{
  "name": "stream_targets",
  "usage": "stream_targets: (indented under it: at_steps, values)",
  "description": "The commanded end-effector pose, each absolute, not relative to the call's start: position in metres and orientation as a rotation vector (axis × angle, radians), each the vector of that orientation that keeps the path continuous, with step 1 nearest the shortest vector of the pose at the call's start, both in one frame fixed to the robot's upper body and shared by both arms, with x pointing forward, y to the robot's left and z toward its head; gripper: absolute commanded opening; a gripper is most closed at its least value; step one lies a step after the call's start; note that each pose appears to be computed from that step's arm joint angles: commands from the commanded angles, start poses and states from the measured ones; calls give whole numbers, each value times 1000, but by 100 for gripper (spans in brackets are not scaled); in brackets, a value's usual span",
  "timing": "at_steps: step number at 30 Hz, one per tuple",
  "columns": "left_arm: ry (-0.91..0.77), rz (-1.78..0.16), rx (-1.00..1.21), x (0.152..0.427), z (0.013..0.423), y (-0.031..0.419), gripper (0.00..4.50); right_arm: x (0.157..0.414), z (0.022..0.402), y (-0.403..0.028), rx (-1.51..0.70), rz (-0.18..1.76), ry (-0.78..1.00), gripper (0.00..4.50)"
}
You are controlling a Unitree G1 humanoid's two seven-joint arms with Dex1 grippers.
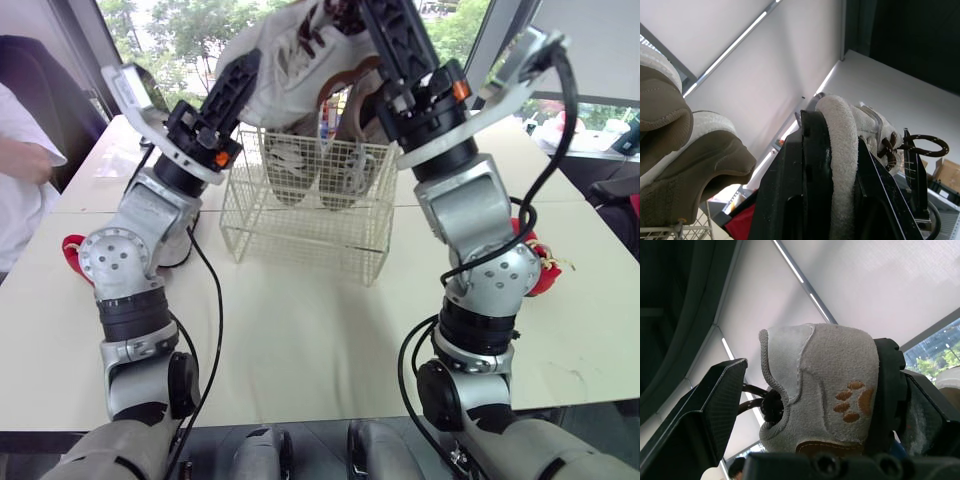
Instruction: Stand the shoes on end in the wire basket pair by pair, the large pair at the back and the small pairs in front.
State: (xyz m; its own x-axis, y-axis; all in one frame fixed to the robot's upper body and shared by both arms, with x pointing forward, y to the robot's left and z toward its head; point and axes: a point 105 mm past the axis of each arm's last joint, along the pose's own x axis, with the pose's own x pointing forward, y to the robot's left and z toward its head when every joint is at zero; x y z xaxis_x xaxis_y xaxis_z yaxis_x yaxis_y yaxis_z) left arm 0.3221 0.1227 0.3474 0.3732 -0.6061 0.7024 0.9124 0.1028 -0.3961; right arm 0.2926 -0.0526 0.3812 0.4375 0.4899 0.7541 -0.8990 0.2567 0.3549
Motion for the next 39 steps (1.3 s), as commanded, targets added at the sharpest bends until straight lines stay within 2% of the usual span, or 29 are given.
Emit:
stream_targets:
  at_steps: [1,2,6,8,9,11,12,16,18,24,28,32,35,39]
  values:
    - [-445,-1198,-875,314,357,121,28,273,395,-48,853,1085,-620,396]
    - [-443,-1202,-872,314,356,120,28,273,395,-48,854,1084,-620,365]
    - [-431,-1204,-850,313,353,119,28,273,395,-48,852,1085,-618,181]
    - [-423,-1204,-840,312,352,119,28,274,394,-48,852,1085,-617,107]
    - [-413,-1196,-832,313,350,120,28,273,394,-47,851,1086,-616,107]
    - [-379,-1153,-793,317,344,121,134,273,394,-47,848,1087,-615,103]
    - [-370,-1151,-779,317,342,121,151,273,394,-47,847,1089,-617,103]
    - [-354,-1158,-759,312,339,123,364,271,396,-46,844,1097,-627,103]
    - [-343,-1153,-746,310,337,125,442,270,397,-46,848,1103,-633,103]
    - [-215,-1077,-596,297,308,133,442,270,406,-58,846,1061,-715,103]
    - [-109,-991,-492,286,278,145,442,270,407,-60,669,1026,-755,103]
    - [-91,-916,-397,280,271,152,442,312,424,-132,335,972,-699,103]
    - [-95,-881,-343,274,273,155,442,325,418,-150,152,974,-620,103]
    - [-66,-866,-273,266,266,156,442,332,415,-160,41,998,-572,103]
